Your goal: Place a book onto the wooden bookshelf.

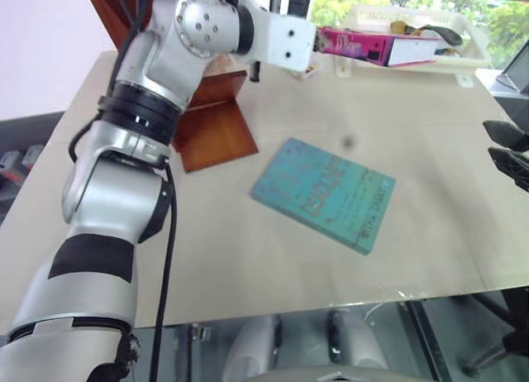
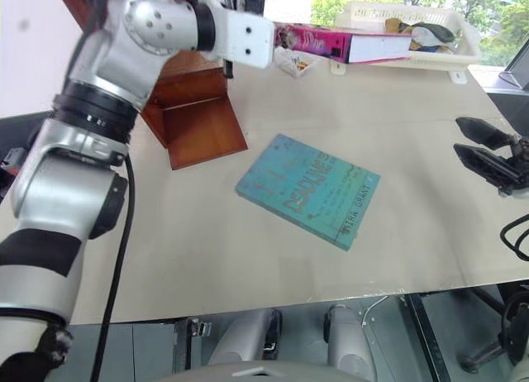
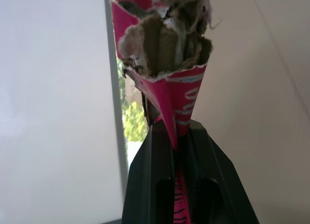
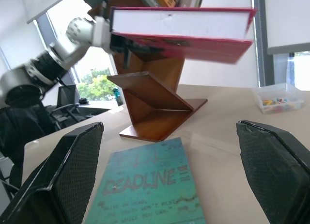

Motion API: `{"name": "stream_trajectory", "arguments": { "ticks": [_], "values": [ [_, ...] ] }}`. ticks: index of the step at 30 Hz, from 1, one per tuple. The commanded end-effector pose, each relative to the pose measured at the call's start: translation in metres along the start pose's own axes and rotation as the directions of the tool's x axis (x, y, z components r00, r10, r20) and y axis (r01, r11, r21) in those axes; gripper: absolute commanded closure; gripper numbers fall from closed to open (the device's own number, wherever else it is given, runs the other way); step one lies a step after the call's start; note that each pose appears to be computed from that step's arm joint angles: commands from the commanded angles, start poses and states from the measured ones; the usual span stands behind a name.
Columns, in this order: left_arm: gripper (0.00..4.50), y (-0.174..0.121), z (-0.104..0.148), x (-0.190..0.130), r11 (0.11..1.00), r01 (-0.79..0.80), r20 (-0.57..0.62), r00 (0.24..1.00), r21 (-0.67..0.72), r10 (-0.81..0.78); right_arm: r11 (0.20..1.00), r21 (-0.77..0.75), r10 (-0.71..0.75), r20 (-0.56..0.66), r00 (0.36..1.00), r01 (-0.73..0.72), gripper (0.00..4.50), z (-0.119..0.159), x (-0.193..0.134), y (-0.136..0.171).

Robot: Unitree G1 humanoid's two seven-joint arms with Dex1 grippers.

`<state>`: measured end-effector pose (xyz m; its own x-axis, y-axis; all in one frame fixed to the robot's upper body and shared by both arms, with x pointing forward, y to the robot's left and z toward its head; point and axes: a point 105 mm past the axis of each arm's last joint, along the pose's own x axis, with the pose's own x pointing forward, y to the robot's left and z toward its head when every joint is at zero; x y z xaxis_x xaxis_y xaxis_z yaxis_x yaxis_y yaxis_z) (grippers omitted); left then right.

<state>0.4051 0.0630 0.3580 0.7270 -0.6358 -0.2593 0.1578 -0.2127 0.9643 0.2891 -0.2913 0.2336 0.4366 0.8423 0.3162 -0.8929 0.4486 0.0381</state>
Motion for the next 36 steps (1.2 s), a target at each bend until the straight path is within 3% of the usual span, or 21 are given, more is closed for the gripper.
{"name": "stream_trajectory", "arguments": {
  "ticks": [1,5,13,19,29,36],
  "values": [
    [4.44,0.02,0.0,-0.019,0.999,0.011,-0.08,0.997,0.05,-0.007,0.997,-0.053,0.053,0.009,0.999,-0.052,0.0,0.011,0.001,0.004],
    [4.44,0.009,-0.025,-0.033,0.994,0.104,-0.207,0.974,0.033,-0.095,0.997,-0.053,0.05,0.005,0.999,-0.05,0.0,0.01,0.003,0.0],
    [4.44,0.018,-0.041,-0.067,0.996,0.088,-0.311,0.947,0.009,-0.081,0.996,-0.044,0.072,-0.014,0.997,-0.073,0.0,0.014,0.017,-0.01],
    [4.44,-0.001,-0.061,-0.099,0.991,0.097,-0.426,0.896,-0.094,-0.128,0.995,-0.045,0.085,-0.028,0.996,-0.087,0.0,0.018,0.032,-0.019],
    [4.44,-0.03,-0.051,-0.133,0.974,0.049,-0.521,0.838,-0.22,-0.16,0.994,-0.039,0.099,-0.041,0.994,-0.101,0.0,0.018,0.063,-0.035],
    [4.44,-0.022,-0.048,-0.155,0.97,-0.056,-0.625,0.773,-0.237,-0.108,0.993,-0.038,0.113,-0.05,0.992,-0.115,0.0,0.017,0.081,-0.04]
  ]
}}
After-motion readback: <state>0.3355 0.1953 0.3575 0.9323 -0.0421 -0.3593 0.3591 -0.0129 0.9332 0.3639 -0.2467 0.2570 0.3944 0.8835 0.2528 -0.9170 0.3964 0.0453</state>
